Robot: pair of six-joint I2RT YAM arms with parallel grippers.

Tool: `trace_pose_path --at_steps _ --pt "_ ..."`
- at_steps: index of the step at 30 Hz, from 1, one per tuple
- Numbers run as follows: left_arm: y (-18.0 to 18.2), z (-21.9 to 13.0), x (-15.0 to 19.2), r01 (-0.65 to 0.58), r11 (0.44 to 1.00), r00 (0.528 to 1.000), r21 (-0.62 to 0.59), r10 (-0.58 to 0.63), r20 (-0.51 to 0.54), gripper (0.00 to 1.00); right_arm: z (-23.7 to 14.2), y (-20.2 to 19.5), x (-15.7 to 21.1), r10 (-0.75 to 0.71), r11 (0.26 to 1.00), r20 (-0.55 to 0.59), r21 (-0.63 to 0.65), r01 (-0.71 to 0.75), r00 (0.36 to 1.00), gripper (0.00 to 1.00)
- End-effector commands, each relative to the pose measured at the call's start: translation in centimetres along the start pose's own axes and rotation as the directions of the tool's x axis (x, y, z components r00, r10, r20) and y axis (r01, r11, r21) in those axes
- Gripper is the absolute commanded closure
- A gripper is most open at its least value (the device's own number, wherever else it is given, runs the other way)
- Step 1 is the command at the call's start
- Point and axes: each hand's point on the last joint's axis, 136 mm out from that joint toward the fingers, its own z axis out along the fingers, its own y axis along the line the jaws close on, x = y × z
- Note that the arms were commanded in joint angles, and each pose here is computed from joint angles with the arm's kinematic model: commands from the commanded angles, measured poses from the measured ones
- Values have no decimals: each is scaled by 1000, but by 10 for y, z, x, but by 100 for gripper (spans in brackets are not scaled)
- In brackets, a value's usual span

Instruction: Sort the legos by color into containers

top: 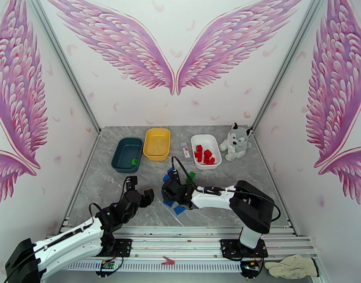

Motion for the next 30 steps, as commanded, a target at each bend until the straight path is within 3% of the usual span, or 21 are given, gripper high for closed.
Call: trace_pose_path --at_steps 1,7,14,26,30 --pt "4 0 4 -1 1000 1000 -9 1 1 17 -1 -6 5 -21 1000 -12 5 21 1000 17" --pt "4 0 4 -2 1000 1000 -9 2 1 16 0 -10 8 -34 999 -17 21 34 999 21" --pt "4 0 3 -5 1000 1000 -10 5 -1 16 7 -11 8 -49 998 -29 43 51 998 17" --pt "3 0 4 -6 1000 1000 -4 6 -4 16 13 -3 6 -39 999 -52 6 39 998 33" --pt "2 1 4 -6 1000 1000 -3 6 -7 16 17 6 2 -44 999 -58 -12 44 997 25"
